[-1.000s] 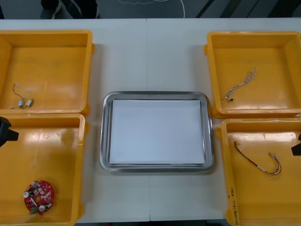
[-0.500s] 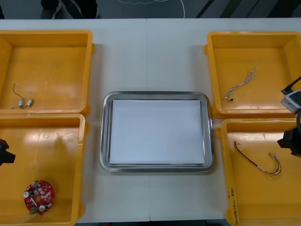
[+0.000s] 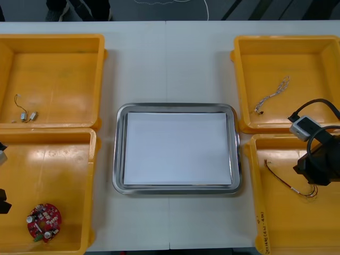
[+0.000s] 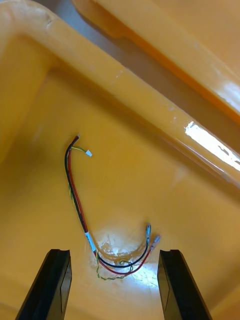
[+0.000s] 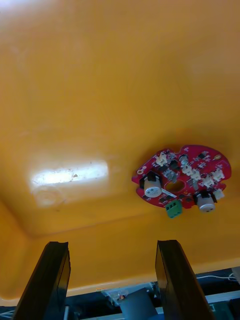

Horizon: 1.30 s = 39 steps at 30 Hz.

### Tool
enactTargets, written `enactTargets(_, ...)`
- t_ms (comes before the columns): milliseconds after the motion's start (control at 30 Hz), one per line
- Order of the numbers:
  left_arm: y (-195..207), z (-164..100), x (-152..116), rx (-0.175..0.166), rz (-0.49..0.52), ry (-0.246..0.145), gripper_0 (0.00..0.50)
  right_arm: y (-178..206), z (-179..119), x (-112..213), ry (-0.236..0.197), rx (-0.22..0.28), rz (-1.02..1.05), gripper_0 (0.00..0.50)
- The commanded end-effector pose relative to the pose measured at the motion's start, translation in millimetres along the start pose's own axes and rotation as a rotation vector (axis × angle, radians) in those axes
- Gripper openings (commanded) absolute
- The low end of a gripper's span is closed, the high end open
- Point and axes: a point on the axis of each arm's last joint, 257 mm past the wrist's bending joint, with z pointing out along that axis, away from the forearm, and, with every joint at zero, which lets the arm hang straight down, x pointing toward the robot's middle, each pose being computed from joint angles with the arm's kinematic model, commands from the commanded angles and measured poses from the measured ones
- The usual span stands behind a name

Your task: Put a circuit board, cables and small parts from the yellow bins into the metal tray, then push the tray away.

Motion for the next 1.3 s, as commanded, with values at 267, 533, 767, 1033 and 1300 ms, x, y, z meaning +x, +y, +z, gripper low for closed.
enactTargets(267, -27.1, 31.4, 8.4, 0.034, 0.125, -0.056, 0.5, -6.9, 22.9, 32.6, 0.07, -0.001, -0.136, 0.5)
enactTargets(533, -32.1, 41.5, 10.3, 0.032, 0.213, -0.074, 0.5, -4.7, 33.5, 45.0, 0.059, -0.001, -0.165, 0.5)
enactTargets(767, -32.0, 56.1, 10.3, 0.029, 0.246, -0.096, 0.5, -0.1, 42.2, 51.5, 0.047, -0.014, -0.179, 0.5)
enactTargets(1033, -30.4, 65.0, 9.2, 0.034, 0.265, -0.105, 0.5, 7.5, 54.5, 56.3, 0.034, -0.042, -0.182, 0.5)
enactTargets(1300, -27.6, 72.0, 10.3, 0.034, 0.273, -0.104, 0.5, 16.1, 60.7, 65.6, 0.052, -0.061, -0.201, 0.5)
